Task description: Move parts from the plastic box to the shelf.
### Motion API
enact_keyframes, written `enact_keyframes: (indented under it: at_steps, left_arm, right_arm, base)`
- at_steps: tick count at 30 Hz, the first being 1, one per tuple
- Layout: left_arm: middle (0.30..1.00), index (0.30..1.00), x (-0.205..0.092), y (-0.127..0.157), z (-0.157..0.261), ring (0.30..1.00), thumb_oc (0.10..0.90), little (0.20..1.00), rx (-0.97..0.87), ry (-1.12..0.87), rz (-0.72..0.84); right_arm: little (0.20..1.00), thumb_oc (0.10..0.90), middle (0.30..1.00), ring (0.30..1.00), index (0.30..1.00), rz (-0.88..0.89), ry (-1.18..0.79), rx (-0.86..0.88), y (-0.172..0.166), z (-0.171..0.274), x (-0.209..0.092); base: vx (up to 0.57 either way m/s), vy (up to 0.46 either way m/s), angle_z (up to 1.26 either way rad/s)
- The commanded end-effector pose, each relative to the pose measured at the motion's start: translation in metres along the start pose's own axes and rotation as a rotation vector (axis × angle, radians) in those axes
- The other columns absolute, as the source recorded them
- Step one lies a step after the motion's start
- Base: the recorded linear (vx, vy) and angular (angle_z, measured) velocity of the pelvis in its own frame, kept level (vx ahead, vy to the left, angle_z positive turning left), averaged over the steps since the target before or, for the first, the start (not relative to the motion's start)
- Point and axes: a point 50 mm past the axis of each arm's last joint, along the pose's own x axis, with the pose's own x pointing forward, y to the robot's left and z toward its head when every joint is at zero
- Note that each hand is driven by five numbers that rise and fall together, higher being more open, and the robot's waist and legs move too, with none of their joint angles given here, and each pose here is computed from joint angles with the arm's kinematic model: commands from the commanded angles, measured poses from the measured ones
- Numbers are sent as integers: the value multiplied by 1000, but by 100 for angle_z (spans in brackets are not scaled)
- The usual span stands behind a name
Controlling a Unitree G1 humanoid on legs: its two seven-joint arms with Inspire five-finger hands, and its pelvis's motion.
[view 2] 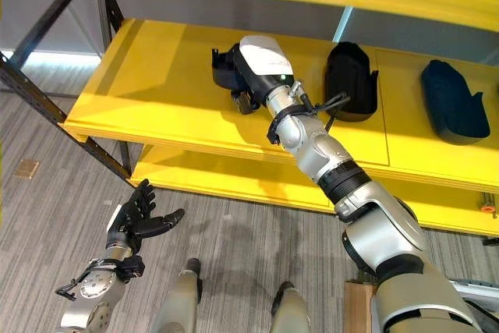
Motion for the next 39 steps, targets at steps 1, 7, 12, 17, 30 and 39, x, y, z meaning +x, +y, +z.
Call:
enact_keyframes:
  at_steps: [1, 7, 12, 17, 30, 39]
  left_arm:
    - [1000, 1000, 8, -4, 48, 1000, 900, 1000, 16, -243, -54]
    - [1000, 1000, 10, -11, 54, 1000, 900, 1000, 25, -271, -83]
    - [1000, 1000, 11, -11, 53, 1000, 900, 1000, 25, -263, -85]
    - [1000, 1000, 13, -15, 54, 1000, 900, 1000, 15, -269, -96]
    - [1000, 1000, 17, -24, 57, 1000, 900, 1000, 14, -275, -138]
    - [1000, 1000, 17, -28, 57, 1000, 900, 1000, 7, -272, -159]
  right_arm:
    - [300, 400, 300, 300, 300, -345, -165, -12, -92, 41, 32]
    - [300, 400, 300, 300, 300, -350, -44, -64, -105, 10, 32]
    - [300, 400, 300, 300, 300, -337, 24, -62, -104, -4, 33]
    - [300, 400, 300, 300, 300, -302, 128, -56, -95, -22, 33]
    - [300, 400, 300, 300, 300, -295, 316, -19, -89, -58, 23]
    - [300, 400, 300, 300, 300, -321, 359, -10, -96, -66, 21]
  base:
    - [-102, 70, 7]
    - [-62, 50, 11]
    - [-19, 15, 0]
    - [-16, 13, 4]
    - [0, 0, 0]
    - [0, 0, 0]
